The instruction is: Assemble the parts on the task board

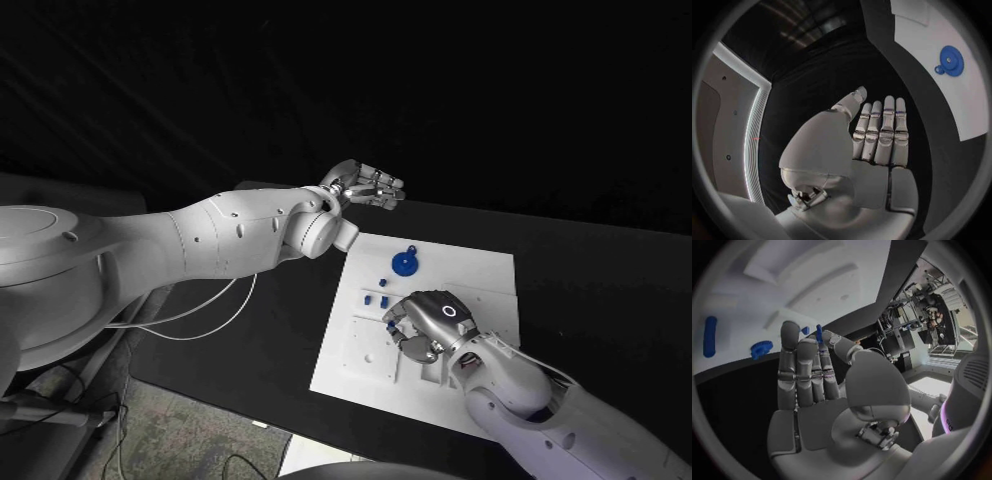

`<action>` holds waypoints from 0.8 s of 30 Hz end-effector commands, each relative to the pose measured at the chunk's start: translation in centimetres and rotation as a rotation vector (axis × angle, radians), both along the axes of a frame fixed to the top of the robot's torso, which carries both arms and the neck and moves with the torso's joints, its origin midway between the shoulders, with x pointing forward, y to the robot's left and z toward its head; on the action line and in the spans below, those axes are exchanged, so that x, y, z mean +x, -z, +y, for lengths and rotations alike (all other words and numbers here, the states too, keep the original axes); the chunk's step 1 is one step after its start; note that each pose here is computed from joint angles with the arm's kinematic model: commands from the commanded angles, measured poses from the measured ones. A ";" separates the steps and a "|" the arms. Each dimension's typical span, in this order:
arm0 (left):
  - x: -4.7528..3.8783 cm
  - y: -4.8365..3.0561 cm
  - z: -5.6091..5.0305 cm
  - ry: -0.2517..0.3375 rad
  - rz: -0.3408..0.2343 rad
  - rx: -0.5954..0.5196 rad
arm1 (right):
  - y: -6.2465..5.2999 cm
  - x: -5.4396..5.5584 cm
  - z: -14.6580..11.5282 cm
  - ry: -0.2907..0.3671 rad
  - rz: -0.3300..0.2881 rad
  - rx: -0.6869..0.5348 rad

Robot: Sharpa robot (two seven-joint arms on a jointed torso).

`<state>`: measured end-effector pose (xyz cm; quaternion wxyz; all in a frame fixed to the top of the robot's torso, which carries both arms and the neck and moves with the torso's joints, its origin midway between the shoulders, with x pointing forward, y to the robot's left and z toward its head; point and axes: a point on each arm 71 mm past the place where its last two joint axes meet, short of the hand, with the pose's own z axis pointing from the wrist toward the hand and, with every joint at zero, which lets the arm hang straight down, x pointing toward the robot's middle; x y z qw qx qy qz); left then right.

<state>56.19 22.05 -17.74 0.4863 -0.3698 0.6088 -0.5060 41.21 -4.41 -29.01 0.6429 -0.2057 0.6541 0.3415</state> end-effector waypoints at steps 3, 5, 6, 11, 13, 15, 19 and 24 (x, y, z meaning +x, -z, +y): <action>0.06 -0.28 -0.4 0.008 -0.012 -0.012 | 0.6 -0.3 0.2 -0.024 -0.032 -0.021; 0.06 -0.28 -0.5 0.010 -0.011 -0.013 | 0.9 -0.3 0.2 -0.023 -0.029 -0.024; 0.06 -0.28 -0.6 0.011 -0.011 -0.013 | 1.0 -0.4 0.2 -0.023 -0.027 -0.026; 0.03 -0.27 -0.9 0.020 -0.008 -0.015 | 1.8 -0.6 0.2 -0.021 -0.014 -0.033; 0.02 -0.27 -1.0 0.021 -0.007 -0.016 | 2.0 -0.7 0.2 -0.020 -0.011 -0.035; 0.01 -0.26 -1.0 0.023 -0.006 -0.016 | 2.2 -0.8 0.1 -0.019 -0.008 -0.038; 0.00 -0.25 -0.9 0.023 -0.004 -0.016 | 2.5 -0.9 0.0 -0.016 -0.005 -0.043; -0.02 -0.24 -0.8 0.022 -0.003 -0.015 | 2.6 -0.9 0.0 -0.018 -0.002 -0.046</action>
